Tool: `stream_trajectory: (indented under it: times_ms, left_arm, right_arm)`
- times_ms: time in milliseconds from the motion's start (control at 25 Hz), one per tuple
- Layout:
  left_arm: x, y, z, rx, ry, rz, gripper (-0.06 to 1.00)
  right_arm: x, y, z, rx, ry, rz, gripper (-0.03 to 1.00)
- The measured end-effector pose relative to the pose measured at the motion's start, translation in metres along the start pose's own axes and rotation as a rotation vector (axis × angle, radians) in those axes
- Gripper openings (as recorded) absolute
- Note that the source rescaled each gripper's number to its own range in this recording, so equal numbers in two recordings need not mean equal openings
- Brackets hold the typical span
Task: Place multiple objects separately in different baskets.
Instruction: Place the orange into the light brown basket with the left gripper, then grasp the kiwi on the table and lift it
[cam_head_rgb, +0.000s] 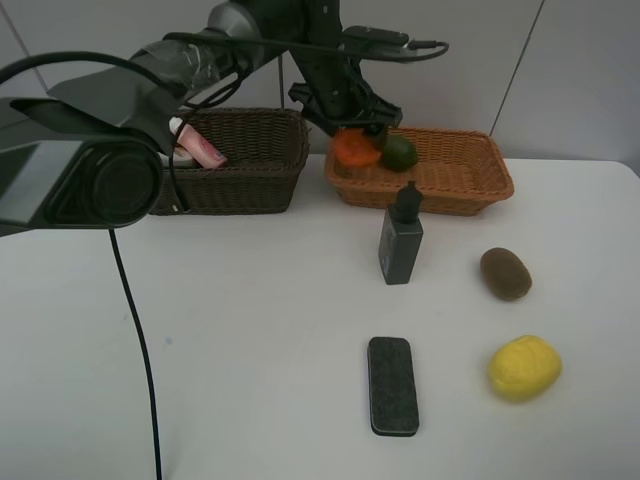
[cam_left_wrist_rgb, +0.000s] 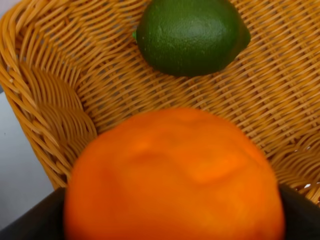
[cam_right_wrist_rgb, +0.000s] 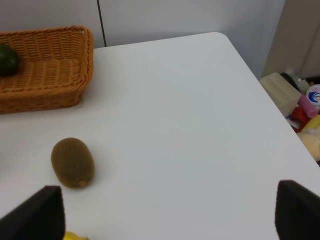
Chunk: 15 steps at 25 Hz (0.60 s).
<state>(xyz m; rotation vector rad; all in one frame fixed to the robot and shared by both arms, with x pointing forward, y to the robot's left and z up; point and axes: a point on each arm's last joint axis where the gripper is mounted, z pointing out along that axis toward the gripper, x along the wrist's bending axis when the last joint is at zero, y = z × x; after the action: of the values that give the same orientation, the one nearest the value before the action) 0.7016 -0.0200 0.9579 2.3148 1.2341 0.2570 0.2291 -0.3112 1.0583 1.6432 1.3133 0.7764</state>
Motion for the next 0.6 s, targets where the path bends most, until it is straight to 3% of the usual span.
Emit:
stream_trajectory:
  times_ms: [280,480,600]
  left_arm:
    - [-0.003,0.003,-0.044,0.09,-0.001,-0.035,1.0]
    - [-0.005,0.013,-0.098,0.041,-0.01,-0.117,1.0]
    - [0.0,0.004,-0.119,0.081,-0.001,-0.13,1.0]
  right_arm:
    - [0.0,0.0,0.0,0.0,0.0,0.0,1.0]
    - [0.0,0.0,0.0,0.0,0.0,0.0,1.0]
    - [0.0,0.0,0.0,0.0,0.0,0.0,1.0]
